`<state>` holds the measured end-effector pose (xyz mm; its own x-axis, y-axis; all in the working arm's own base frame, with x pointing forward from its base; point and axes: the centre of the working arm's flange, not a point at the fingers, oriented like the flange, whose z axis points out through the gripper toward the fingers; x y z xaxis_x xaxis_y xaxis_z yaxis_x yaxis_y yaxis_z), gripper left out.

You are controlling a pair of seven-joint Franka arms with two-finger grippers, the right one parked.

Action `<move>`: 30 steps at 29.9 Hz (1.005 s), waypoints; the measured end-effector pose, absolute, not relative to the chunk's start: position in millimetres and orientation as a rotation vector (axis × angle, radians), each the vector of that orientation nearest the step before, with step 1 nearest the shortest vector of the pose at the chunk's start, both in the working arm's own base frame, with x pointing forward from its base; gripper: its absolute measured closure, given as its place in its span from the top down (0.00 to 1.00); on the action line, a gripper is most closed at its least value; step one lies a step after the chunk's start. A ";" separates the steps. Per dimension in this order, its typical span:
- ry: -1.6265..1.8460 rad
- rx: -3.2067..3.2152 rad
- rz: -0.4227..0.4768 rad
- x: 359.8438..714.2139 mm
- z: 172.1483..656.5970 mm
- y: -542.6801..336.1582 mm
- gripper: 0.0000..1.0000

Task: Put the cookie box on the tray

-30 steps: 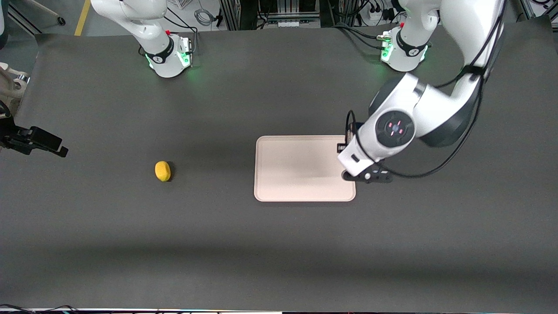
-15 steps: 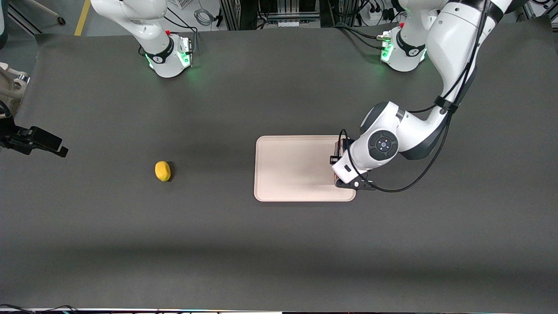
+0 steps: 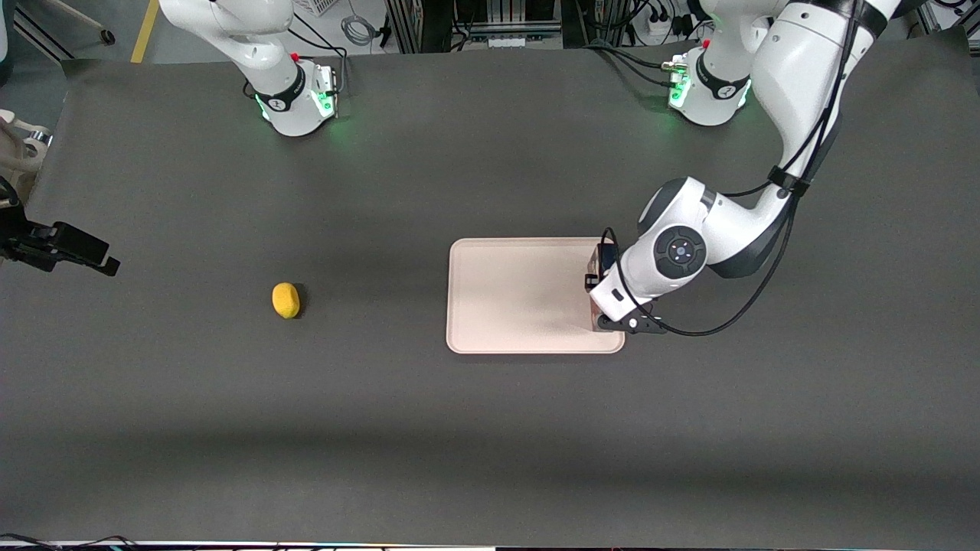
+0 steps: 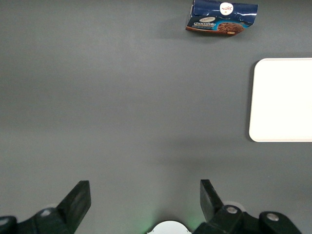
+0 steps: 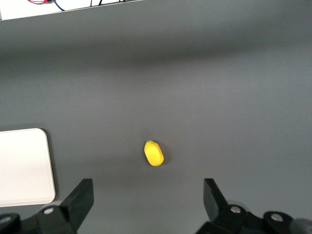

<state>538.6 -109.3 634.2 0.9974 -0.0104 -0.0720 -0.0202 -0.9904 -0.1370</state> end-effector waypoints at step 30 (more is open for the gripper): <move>0.148 -3.097 0.057 478.3 583.6 -5.6 1.00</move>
<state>478.3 -5.6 583.6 0.9947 -0.0948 -0.0386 -0.0963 -0.9946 -0.0388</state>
